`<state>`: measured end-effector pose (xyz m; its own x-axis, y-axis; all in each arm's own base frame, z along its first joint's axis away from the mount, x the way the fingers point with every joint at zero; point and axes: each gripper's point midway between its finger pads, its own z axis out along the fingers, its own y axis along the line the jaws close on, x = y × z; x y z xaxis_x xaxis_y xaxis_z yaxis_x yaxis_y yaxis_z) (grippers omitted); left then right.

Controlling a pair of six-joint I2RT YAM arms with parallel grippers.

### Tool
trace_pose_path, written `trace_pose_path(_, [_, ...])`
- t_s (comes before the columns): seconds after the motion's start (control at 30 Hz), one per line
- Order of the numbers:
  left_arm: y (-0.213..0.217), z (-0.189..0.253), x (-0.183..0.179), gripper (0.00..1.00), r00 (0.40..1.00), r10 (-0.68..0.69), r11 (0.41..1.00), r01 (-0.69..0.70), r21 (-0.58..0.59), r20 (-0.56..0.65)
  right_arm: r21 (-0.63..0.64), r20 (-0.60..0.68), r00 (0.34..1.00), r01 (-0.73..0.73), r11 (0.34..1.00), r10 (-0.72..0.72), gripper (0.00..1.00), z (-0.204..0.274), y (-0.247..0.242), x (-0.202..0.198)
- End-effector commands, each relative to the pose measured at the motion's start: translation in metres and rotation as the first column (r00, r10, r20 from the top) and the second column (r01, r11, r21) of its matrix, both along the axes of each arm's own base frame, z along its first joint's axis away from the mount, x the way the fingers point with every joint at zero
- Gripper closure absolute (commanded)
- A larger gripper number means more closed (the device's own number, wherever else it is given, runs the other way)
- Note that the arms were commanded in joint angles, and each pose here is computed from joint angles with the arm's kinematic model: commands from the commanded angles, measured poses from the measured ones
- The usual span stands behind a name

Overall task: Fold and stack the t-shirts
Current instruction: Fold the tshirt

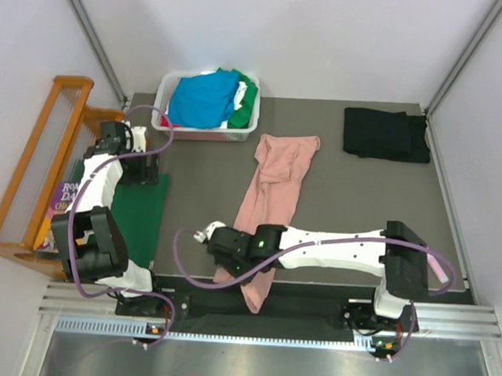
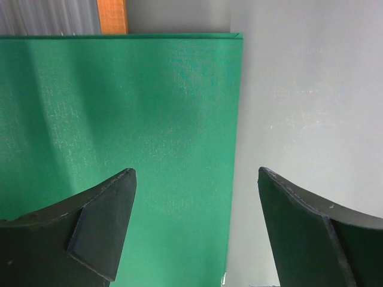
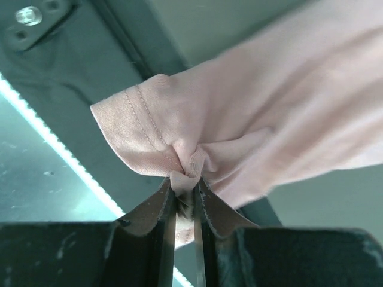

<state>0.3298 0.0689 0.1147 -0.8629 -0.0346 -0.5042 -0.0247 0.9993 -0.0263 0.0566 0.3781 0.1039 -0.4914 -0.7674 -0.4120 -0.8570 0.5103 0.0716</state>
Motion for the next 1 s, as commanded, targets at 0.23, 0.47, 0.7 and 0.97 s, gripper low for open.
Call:
trace_pose_path(0.23, [-0.004, 0.024, 0.011, 0.13, 0.997, -0.040, 0.999, 0.041, -0.015, 0.059, 0.224, 0.070, 0.985, 0.141, 0.964, -0.161, 0.86, 0.057, -0.011, 0.115])
trace_pose_path(0.47, [-0.006, 0.021, 0.007, 0.13, 0.998, -0.049, 0.998, 0.050, -0.029, 0.038, 0.264, 0.127, 0.964, 0.194, 0.945, -0.234, 0.87, 0.078, -0.020, 0.185])
trace_pose_path(0.7, [-0.006, 0.017, 0.002, 0.13, 0.998, -0.057, 0.998, 0.057, -0.023, 0.020, 0.286, 0.131, 0.941, 0.265, 0.921, -0.311, 0.87, 0.079, -0.042, 0.247])
trace_pose_path(0.97, [-0.007, 0.022, 0.002, 0.13, 0.997, -0.072, 0.997, 0.073, -0.017, 0.028, 0.260, 0.077, 0.928, 0.333, 0.906, -0.364, 0.87, 0.045, -0.054, 0.281])
